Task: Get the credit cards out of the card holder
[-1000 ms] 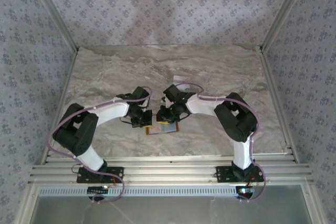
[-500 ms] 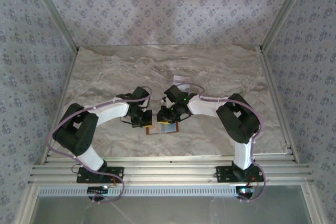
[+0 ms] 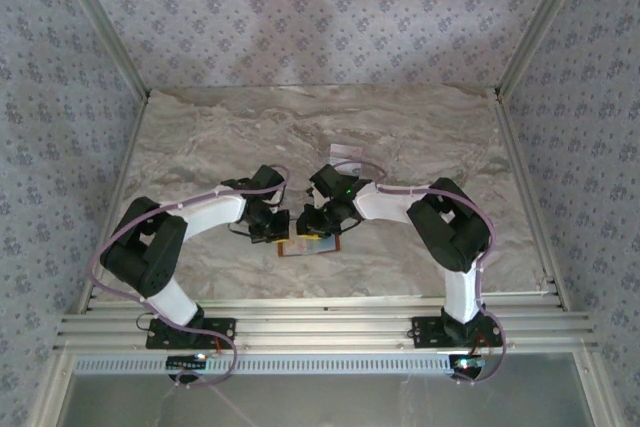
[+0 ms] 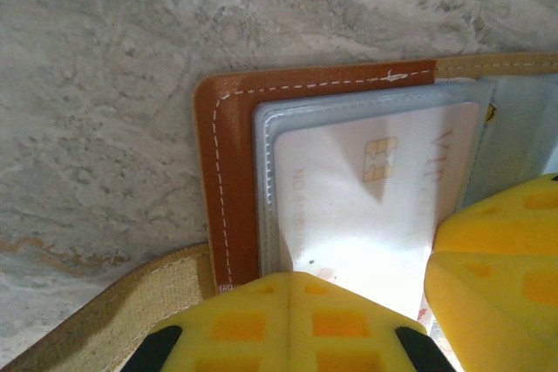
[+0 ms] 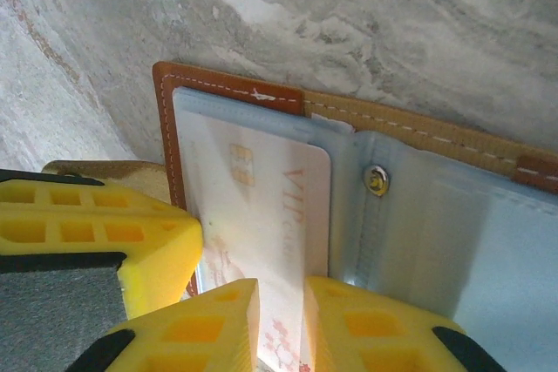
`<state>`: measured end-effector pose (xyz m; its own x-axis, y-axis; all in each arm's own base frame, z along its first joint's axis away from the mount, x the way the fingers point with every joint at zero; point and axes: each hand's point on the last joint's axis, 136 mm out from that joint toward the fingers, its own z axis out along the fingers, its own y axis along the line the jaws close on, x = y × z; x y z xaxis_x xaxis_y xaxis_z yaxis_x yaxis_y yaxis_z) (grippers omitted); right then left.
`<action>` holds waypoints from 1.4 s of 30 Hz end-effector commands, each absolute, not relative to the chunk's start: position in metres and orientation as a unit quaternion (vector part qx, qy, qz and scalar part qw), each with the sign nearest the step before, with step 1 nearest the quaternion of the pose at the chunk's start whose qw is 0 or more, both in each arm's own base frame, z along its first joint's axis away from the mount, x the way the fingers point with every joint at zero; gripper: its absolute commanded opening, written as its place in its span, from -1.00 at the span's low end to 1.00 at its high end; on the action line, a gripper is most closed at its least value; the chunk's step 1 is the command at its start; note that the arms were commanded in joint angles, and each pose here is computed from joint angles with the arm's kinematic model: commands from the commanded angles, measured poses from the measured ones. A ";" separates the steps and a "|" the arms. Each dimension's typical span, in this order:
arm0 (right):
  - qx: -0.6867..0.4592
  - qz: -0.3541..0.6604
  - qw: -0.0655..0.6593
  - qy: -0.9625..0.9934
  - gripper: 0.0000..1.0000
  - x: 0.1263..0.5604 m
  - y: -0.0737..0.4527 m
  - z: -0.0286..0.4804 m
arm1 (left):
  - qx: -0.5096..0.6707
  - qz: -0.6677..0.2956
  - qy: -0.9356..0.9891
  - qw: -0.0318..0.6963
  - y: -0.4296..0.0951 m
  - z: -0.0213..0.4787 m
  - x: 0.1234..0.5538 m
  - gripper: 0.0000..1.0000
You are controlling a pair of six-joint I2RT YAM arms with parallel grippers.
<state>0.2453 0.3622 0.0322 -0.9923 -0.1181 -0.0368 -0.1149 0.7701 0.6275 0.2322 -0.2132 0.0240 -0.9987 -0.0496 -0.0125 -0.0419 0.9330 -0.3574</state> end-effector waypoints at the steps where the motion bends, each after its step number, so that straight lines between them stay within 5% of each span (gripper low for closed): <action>1: 0.055 -0.289 0.006 -0.956 -0.56 0.245 0.349 0.019 | -0.017 -0.160 0.987 0.003 -0.205 0.022 0.225 -0.95; 23: 0.073 -0.278 -0.034 -0.957 -0.58 0.254 0.348 0.061 | -0.012 -0.136 0.991 0.003 -0.197 0.020 0.226 -0.94; 42: 0.077 -0.305 -0.002 -0.949 -0.59 0.257 0.358 0.030 | -0.010 -0.105 0.994 -0.010 -0.188 0.009 0.221 -0.95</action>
<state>0.2571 0.3514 0.0310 -0.9908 -0.1254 -0.0517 -0.1329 0.8228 0.5526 0.2322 -0.2060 0.0225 -0.9994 -0.0273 -0.0209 -0.0195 0.9501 -0.3114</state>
